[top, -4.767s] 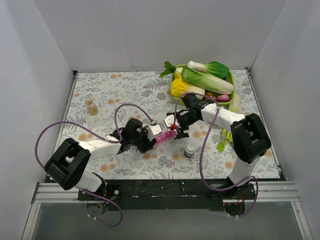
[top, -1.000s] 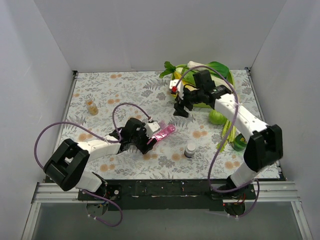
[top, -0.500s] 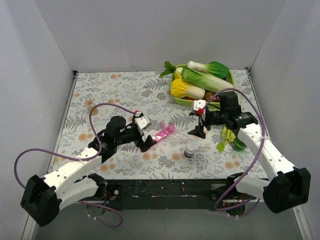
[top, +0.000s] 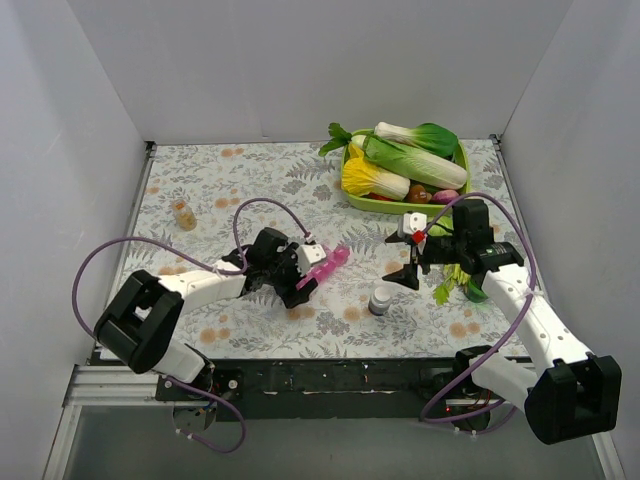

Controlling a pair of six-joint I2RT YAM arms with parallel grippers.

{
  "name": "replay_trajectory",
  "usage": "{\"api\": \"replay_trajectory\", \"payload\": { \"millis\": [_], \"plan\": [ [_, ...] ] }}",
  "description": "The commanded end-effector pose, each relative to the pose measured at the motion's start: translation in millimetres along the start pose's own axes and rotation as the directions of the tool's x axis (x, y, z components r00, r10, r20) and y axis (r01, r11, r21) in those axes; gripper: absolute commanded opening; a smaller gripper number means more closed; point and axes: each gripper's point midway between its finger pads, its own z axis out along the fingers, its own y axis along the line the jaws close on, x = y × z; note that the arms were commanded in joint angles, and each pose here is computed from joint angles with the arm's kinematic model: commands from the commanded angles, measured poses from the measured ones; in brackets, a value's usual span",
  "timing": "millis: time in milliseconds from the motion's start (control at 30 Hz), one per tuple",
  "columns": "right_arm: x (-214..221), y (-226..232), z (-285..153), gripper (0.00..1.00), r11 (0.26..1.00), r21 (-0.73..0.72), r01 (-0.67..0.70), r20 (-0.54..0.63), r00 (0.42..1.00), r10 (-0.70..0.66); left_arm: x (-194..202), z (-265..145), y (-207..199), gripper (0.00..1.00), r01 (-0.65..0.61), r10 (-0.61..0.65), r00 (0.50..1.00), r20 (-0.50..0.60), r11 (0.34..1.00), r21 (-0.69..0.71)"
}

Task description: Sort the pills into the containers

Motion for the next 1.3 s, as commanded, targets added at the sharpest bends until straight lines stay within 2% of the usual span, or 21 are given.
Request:
{"api": "replay_trajectory", "payload": {
  "millis": [0,133,367,533,667,767,900,1167,1267],
  "plan": [
    [-14.6,0.8,-1.7,0.97,0.999,-0.008,0.035,0.066,0.997,-0.035,-25.1,3.9,15.6,0.73,-0.084,0.085,0.996,0.027,0.996,-0.028],
    [-14.9,1.4,-2.3,0.97,0.999,-0.012,0.033,0.076,0.997,-0.032,-10.5,13.3,20.1,0.71,-0.082,0.081,0.996,-0.043,0.996,-0.034],
    [-12.9,2.7,-1.9,0.97,1.0,-0.017,0.022,0.082,0.996,-0.021,-4.3,14.1,24.3,0.7,-0.117,0.113,0.99,-0.078,0.992,-0.042],
    [-12.7,3.3,-1.2,0.97,1.0,-0.023,0.019,0.085,0.996,-0.016,10.7,14.8,28.8,0.61,-0.154,0.148,0.975,-0.165,0.988,-0.028],
    [-10.7,7.0,0.4,0.96,0.999,-0.04,0.007,0.09,0.996,-0.003,27.5,6.2,22.2,0.6,-0.265,0.272,0.94,-0.207,0.962,0.062],
    [-8.7,9.1,1.6,0.96,0.999,-0.049,0.0,0.094,0.996,0.004,26.6,-3.7,22.4,0.57,-0.267,0.277,0.944,-0.178,0.961,0.077],
    [-10.3,11.1,1.4,0.96,0.998,-0.058,0.002,0.106,0.994,0.004,29.2,-13.4,19.5,0.36,-0.305,0.32,0.937,-0.139,0.945,0.12],
    [-15.7,13.8,0.9,0.96,0.997,-0.073,0.008,0.126,0.992,0.001,40.9,-16.8,18.2,0.35,-0.329,0.349,0.927,-0.136,0.932,0.151],
    [-15.2,17.1,1.8,0.96,0.996,-0.087,0.003,0.134,0.991,0.008,44.1,-18.0,20.9,0.4,-0.321,0.338,0.932,-0.134,0.937,0.136]
  ]
}}
